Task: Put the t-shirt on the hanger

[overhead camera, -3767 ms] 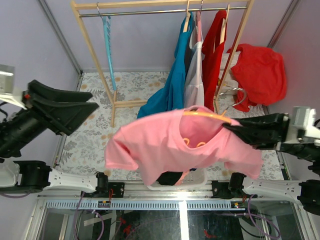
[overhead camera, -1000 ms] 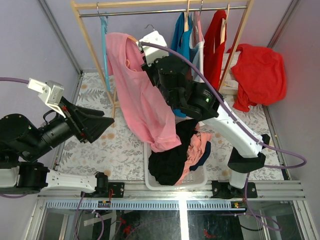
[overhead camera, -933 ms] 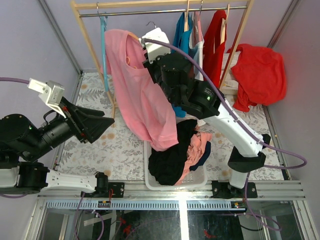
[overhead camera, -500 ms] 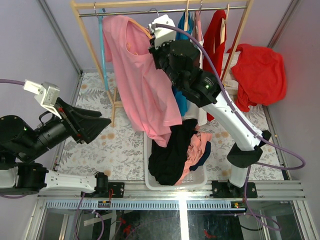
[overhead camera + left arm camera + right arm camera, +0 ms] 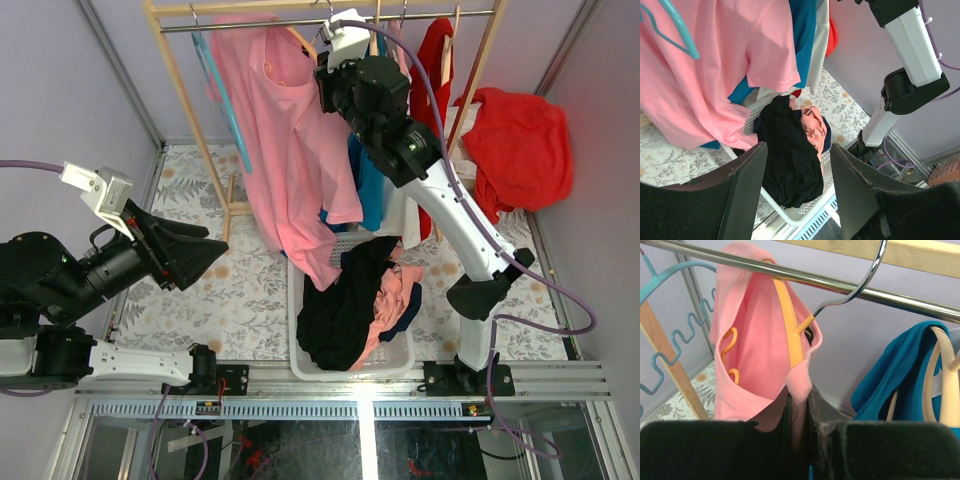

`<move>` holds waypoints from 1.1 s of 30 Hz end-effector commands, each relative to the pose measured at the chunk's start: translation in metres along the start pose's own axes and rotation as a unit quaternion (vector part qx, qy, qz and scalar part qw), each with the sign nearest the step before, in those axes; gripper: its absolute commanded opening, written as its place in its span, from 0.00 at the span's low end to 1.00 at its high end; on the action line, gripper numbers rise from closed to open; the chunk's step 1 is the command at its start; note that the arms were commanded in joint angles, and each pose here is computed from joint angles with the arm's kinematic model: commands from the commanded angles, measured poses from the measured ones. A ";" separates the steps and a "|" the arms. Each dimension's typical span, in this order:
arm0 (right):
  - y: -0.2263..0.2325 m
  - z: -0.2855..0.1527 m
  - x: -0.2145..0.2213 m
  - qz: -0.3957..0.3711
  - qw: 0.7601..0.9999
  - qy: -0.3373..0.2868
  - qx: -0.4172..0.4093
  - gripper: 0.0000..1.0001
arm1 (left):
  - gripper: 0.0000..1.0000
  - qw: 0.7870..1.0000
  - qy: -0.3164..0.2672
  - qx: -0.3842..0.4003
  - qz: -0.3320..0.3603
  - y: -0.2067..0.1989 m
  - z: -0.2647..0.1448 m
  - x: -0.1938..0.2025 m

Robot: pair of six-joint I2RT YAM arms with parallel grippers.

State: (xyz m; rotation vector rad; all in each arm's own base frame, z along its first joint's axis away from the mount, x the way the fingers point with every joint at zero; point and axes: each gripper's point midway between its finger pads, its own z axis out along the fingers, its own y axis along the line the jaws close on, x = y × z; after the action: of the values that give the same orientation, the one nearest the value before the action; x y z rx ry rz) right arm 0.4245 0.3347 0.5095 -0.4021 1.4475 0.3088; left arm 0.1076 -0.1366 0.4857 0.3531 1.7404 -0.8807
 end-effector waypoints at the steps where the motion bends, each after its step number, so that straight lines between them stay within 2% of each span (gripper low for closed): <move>1: -0.011 -0.016 -0.090 0.066 0.987 -0.144 -0.013 0.00 | 0.53 1.000 -0.009 0.006 -0.005 -0.002 0.000 -0.004; 16: -0.026 -0.001 -0.089 0.074 0.984 -0.161 -0.006 0.00 | 0.53 1.000 -0.004 0.000 0.001 -0.008 0.008 -0.005; 33: -0.020 0.005 -0.037 0.058 0.991 -0.121 -0.015 0.00 | 0.53 1.000 0.000 -0.006 0.003 -0.011 0.017 0.000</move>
State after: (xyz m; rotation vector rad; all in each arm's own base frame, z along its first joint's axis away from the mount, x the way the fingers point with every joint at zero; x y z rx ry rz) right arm 0.4548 0.3441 0.4763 -0.4079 1.4283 0.3888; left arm 0.1094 -0.1527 0.4826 0.3781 1.7631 -0.8566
